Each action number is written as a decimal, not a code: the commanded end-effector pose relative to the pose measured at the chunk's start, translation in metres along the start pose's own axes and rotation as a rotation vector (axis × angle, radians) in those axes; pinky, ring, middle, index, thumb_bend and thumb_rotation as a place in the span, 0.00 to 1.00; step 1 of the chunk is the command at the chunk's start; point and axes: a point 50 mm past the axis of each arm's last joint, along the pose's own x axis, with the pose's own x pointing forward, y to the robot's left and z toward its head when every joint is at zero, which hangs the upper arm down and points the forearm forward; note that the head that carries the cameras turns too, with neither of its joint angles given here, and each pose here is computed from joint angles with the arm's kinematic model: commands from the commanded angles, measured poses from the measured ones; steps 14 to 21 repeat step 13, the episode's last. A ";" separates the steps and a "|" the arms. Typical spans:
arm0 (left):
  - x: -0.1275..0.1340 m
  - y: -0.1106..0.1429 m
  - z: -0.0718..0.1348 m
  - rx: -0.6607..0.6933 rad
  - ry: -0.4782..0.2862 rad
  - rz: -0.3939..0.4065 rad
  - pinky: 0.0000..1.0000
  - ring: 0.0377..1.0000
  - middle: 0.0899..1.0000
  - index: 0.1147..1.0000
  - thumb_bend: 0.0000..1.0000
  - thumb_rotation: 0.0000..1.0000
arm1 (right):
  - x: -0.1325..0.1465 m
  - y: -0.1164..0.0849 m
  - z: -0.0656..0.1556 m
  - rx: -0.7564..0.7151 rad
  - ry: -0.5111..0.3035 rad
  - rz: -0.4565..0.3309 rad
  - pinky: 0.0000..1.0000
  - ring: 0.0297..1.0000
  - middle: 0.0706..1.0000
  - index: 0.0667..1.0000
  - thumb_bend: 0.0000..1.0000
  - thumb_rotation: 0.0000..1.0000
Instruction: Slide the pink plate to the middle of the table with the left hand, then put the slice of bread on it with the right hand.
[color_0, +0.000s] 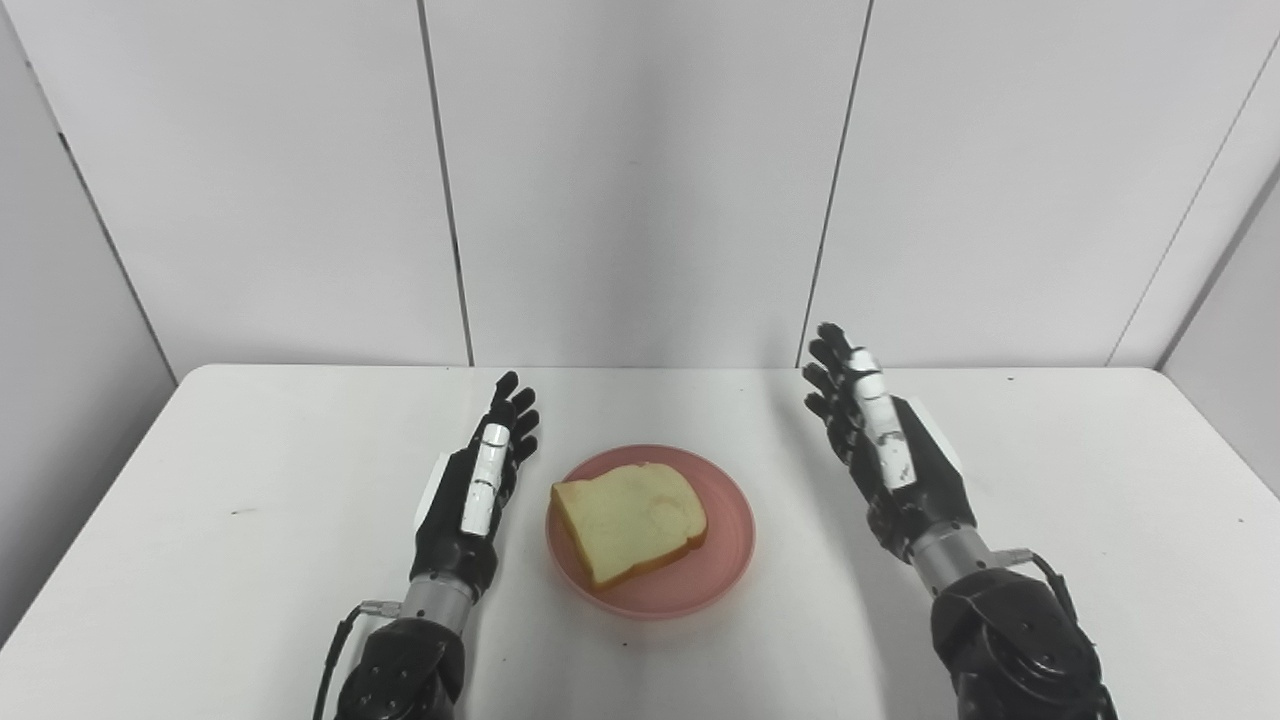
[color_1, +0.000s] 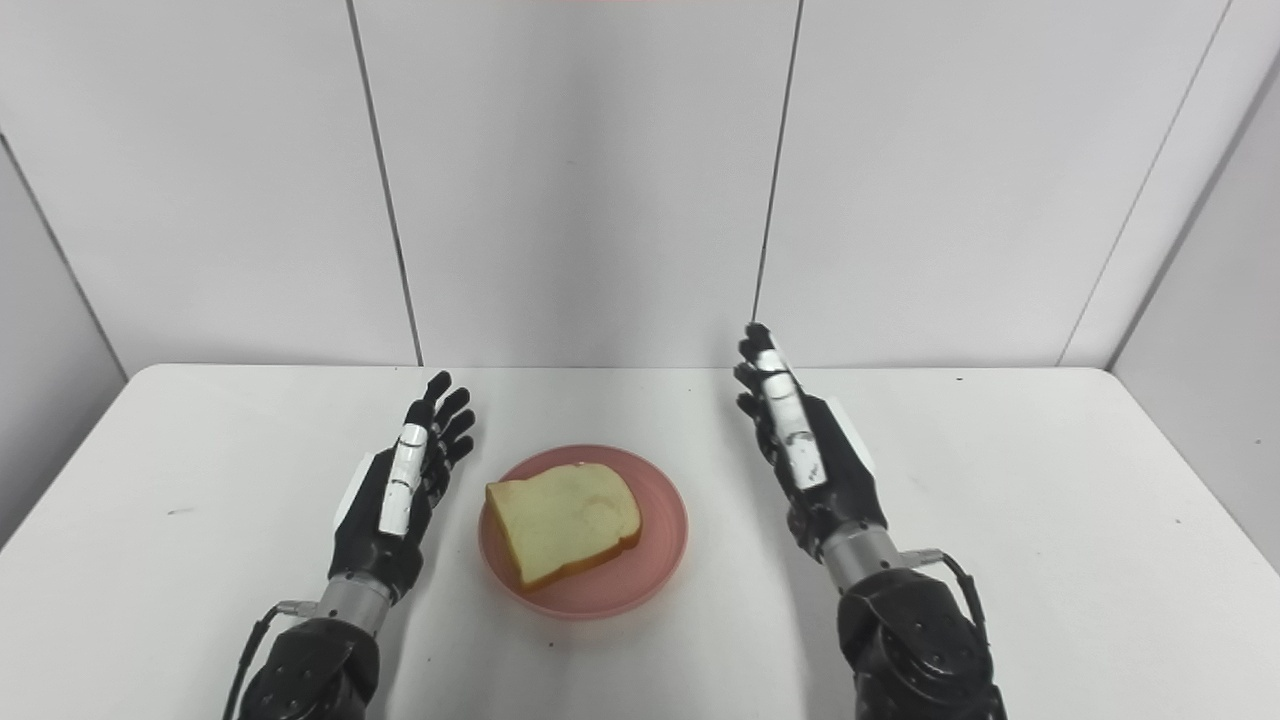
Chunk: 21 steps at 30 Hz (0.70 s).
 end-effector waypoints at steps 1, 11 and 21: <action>0.008 -0.005 0.018 0.005 -0.084 -0.022 0.96 0.96 0.97 0.98 0.70 1.00 | 0.003 0.004 0.009 0.000 -0.085 0.001 1.00 1.00 1.00 1.00 0.71 1.00; 0.006 -0.008 0.013 0.027 -0.071 -0.016 0.95 0.95 0.96 0.97 0.69 1.00 | 0.005 0.002 -0.015 0.041 -0.055 -0.019 1.00 1.00 1.00 1.00 0.60 1.00; 0.006 -0.008 0.013 0.030 -0.072 -0.017 0.95 0.95 0.96 0.97 0.69 1.00 | 0.006 0.001 -0.017 0.036 -0.048 -0.016 1.00 1.00 1.00 1.00 0.56 1.00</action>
